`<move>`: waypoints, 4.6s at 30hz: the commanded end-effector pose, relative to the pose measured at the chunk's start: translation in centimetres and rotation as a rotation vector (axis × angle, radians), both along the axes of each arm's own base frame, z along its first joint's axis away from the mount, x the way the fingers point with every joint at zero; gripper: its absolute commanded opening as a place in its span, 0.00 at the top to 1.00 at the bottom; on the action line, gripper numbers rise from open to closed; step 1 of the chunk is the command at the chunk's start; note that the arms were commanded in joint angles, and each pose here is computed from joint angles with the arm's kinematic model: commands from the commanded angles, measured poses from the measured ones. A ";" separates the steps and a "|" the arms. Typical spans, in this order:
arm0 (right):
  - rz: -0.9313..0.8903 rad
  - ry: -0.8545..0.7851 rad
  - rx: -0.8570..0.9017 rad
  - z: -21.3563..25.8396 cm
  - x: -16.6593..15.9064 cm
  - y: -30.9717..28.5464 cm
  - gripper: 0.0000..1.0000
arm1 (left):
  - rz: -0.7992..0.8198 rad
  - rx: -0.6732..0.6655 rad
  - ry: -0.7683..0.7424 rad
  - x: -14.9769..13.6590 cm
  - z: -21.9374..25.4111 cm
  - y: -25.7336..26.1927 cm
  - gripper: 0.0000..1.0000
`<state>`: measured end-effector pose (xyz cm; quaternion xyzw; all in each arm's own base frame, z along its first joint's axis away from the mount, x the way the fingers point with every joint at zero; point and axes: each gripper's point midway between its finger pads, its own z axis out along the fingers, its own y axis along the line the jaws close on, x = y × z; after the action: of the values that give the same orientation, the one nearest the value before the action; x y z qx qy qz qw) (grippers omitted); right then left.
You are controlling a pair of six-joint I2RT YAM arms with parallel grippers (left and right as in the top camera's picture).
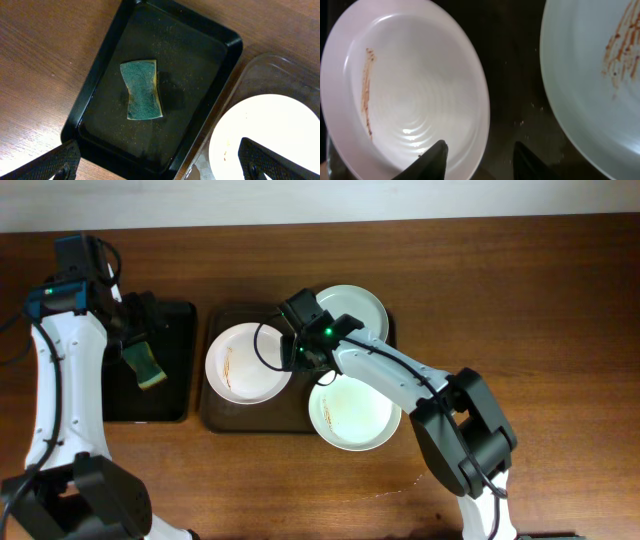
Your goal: Clean dirty plates on tray and stack at the side
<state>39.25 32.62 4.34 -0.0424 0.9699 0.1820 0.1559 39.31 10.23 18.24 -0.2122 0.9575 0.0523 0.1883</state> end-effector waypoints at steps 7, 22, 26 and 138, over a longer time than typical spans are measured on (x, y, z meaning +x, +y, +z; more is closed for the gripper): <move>-0.027 -0.034 -0.012 -2.8 1.6 0.8 0.69 | 0.035 0.032 0.013 0.6 -0.6 1.2 0.01; -0.025 -0.011 -0.029 -4.6 1.4 0.7 0.93 | 0.068 0.005 0.165 0.8 -6.6 1.5 0.23; -0.025 -0.011 -0.029 -4.7 1.4 0.7 0.93 | 0.123 0.014 0.210 0.7 -8.7 2.3 0.27; -0.012 0.202 0.145 -4.5 1.3 -2.4 0.48 | -0.269 -0.725 -0.218 10.1 -4.8 -9.3 0.99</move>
<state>40.86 31.01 1.60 -0.0107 0.9556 0.2883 0.0609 49.95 1.28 11.68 -0.1703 0.9064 -0.3320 0.1981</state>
